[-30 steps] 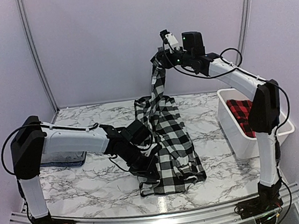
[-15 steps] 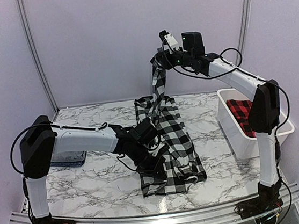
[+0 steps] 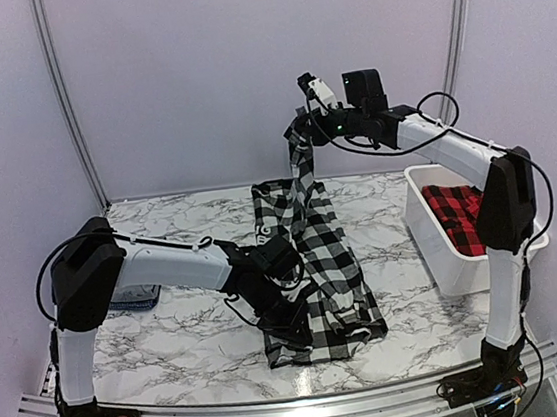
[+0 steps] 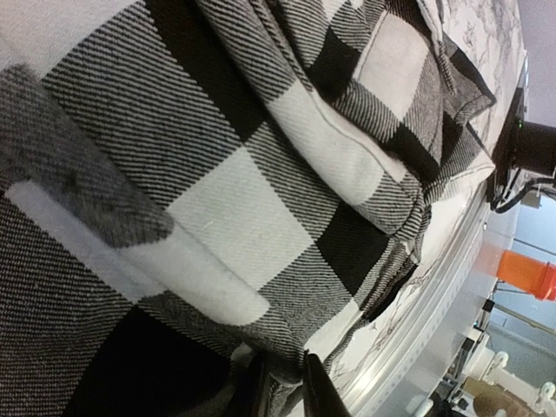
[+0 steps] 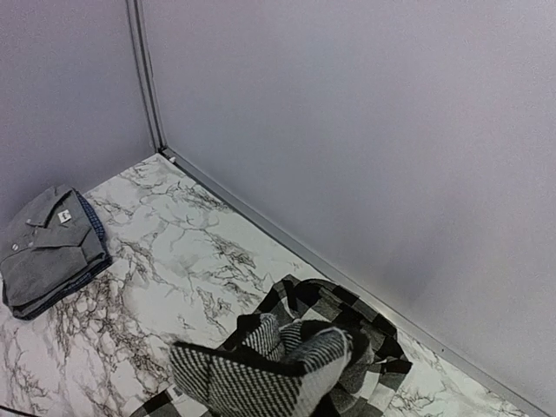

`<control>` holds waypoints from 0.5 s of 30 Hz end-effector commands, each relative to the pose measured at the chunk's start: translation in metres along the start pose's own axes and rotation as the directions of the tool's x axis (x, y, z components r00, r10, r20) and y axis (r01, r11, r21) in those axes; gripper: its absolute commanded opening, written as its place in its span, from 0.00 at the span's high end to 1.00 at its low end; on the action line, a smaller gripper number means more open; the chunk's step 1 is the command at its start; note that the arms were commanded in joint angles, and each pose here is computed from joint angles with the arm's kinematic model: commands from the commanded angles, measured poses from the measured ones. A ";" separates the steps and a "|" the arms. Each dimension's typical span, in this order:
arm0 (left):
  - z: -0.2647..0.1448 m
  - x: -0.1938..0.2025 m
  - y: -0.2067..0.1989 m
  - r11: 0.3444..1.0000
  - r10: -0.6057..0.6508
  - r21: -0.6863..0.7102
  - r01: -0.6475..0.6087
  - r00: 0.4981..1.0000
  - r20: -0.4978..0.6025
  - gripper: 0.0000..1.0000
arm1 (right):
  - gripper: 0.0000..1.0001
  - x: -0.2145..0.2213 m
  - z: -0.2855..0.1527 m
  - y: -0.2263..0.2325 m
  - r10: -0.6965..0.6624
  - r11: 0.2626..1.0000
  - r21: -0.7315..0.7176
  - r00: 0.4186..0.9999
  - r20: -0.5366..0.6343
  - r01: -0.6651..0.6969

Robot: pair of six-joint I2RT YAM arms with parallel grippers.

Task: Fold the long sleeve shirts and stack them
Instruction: Fold the corner of the shirt at the center of the board.

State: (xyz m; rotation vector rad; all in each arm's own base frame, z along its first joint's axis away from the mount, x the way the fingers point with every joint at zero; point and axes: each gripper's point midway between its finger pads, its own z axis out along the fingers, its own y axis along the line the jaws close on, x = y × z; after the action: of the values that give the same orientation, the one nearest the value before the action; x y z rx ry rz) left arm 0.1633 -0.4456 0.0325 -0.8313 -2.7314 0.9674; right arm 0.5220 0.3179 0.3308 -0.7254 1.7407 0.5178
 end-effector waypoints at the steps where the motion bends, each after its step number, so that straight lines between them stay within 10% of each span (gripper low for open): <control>1: -0.009 -0.010 -0.018 0.999 0.044 0.018 -0.044 0.999 0.031 0.77 | 1.00 -0.017 -0.026 0.034 -0.029 0.992 -0.122 0.999 0.028 0.032; 9: -0.065 -0.027 -0.044 0.994 0.077 0.059 -0.087 0.984 0.162 0.48 | 1.00 0.031 -0.039 0.107 -0.059 0.949 -0.313 0.995 -0.081 0.031; 15: -0.112 -0.030 -0.030 0.993 0.036 0.097 -0.062 0.968 0.247 0.47 | 1.00 0.069 -0.057 0.148 -0.043 0.902 -0.431 0.988 -0.148 -0.025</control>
State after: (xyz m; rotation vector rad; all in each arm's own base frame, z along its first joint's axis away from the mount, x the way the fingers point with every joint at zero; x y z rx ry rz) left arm 0.1902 -0.4420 0.1181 -0.8711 -2.8115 1.2051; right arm 0.4001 0.3661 0.2722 -1.0423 1.8194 0.7764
